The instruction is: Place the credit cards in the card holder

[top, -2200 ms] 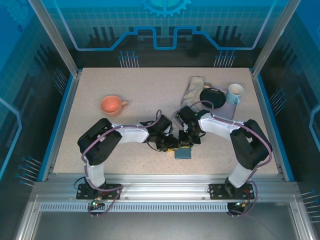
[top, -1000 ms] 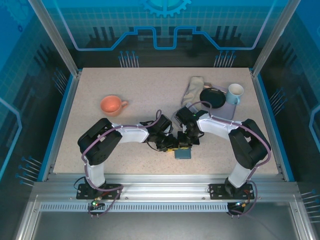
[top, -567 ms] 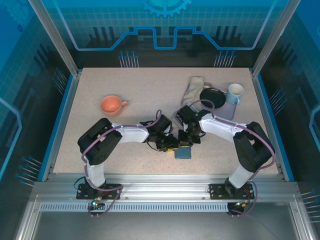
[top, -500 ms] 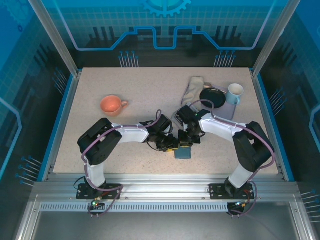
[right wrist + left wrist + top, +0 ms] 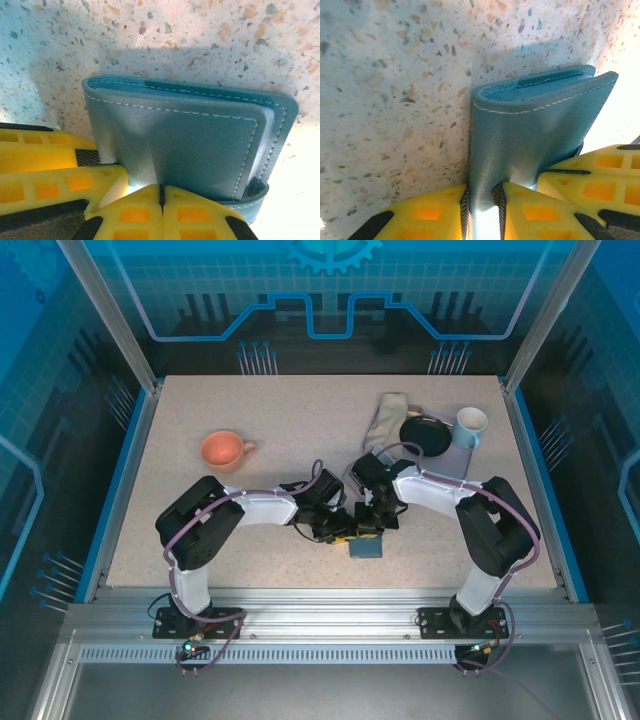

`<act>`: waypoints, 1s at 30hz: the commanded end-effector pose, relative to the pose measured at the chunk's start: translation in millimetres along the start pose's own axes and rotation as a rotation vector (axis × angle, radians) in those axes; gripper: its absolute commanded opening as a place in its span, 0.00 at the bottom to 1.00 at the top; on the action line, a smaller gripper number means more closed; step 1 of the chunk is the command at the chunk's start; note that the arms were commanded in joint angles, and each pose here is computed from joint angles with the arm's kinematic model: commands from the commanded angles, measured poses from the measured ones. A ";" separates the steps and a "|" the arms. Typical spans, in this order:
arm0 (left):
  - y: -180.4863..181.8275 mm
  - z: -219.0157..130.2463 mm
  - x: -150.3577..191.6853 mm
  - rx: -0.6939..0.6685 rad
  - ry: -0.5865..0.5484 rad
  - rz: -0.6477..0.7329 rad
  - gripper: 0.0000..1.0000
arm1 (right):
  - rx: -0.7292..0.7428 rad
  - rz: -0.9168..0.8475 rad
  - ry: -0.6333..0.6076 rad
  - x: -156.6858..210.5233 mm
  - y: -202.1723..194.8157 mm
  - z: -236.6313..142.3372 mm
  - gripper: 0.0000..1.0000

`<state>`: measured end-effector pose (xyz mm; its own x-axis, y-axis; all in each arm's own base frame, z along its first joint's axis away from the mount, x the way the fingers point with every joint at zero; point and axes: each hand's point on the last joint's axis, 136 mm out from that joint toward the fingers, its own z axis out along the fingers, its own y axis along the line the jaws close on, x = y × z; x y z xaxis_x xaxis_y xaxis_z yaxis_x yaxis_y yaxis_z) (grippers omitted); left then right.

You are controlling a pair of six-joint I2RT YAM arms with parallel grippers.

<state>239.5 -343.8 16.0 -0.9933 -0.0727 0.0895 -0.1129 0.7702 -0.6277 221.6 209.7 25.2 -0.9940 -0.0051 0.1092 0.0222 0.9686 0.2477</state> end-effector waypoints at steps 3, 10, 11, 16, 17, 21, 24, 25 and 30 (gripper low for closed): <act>32.9 15.2 1.9 -0.104 0.006 -0.026 0.25 | 0.059 0.021 0.021 1.2 -17.7 24.4 0.00; 33.0 15.1 2.0 -0.106 0.006 -0.025 0.25 | -0.010 0.026 0.001 -18.9 -12.7 7.4 0.00; 33.7 14.9 1.9 -0.110 0.004 -0.024 0.24 | -0.015 0.024 -0.003 -19.2 -11.2 4.8 0.00; 36.8 16.0 3.1 -0.115 0.006 -0.028 0.24 | -0.060 0.006 -0.026 -15.6 -0.3 -10.6 0.00; 37.0 16.4 3.2 -0.115 0.007 -0.027 0.24 | -0.063 0.000 -0.030 -14.7 1.2 -12.5 0.00; 36.7 16.0 2.6 -0.116 0.007 -0.027 0.24 | -0.067 -0.016 -0.060 -13.3 5.9 -21.5 0.00; 36.6 16.5 2.6 -0.115 0.007 -0.028 0.24 | -0.038 -0.006 -0.038 -12.0 0.1 -13.0 0.00; 35.7 16.6 2.8 -0.112 0.008 -0.027 0.24 | -0.024 -0.006 -0.031 -11.2 -1.8 -9.0 0.00; 36.8 16.0 3.0 -0.114 0.006 -0.029 0.24 | -0.005 0.006 -0.001 -9.8 -5.0 7.8 0.00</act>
<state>239.5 -343.9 16.1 -0.9934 -0.0720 0.0892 -0.1122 0.7697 -0.6285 235.0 208.1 30.4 -0.9964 0.0065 0.0851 0.0305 0.9586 0.2832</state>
